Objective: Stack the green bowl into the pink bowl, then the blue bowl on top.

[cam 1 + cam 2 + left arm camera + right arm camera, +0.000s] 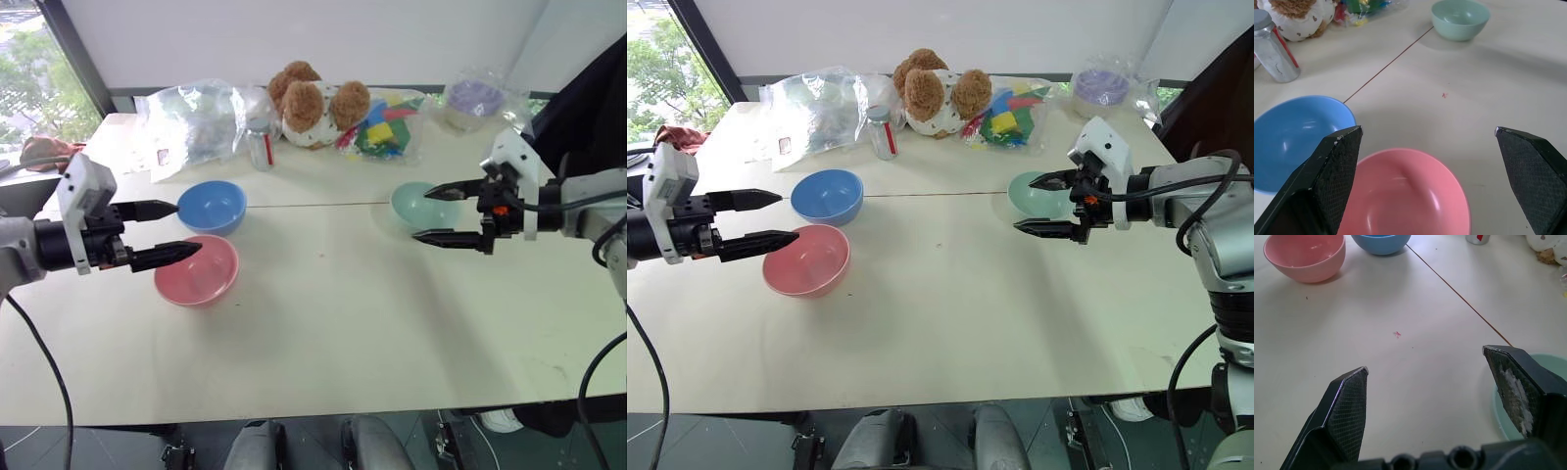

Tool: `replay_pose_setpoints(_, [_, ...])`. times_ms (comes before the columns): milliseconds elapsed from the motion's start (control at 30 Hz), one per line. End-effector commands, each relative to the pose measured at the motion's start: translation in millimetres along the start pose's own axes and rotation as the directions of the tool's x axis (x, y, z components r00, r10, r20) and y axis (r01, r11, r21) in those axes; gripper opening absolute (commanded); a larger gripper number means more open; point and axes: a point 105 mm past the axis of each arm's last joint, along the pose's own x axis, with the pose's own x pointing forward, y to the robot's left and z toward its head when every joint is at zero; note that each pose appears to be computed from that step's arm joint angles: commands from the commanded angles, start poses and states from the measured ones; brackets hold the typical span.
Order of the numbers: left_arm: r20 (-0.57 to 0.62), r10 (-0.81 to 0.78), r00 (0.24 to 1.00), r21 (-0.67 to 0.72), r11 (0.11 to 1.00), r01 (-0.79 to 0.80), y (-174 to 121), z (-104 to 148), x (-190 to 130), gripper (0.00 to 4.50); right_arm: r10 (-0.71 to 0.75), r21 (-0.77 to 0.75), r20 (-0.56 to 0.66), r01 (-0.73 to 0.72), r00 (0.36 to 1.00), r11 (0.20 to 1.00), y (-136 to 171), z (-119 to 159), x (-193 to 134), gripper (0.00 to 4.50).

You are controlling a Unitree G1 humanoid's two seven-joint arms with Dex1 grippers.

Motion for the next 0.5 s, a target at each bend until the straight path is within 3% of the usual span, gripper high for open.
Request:
replay_pose_setpoints(33, [0.002,-0.003,1.000,0.071,0.997,0.003,-3,11,-3,4.48,-0.027,-0.032,0.020,0.027,0.999,0.999,-5,10,-6,4.11])
replay_pose_setpoints(167, [-0.065,-0.043,0.997,0.103,0.993,0.050,-8,1,-2,4.48,-0.023,-0.031,0.019,0.024,1.000,0.999,-4,10,-6,4.11])
replay_pose_setpoints(500, [-0.363,-0.134,0.922,0.205,0.954,0.219,-28,-69,4,4.48,-0.006,-0.035,0.018,0.007,1.000,0.999,1,10,-1,4.11])
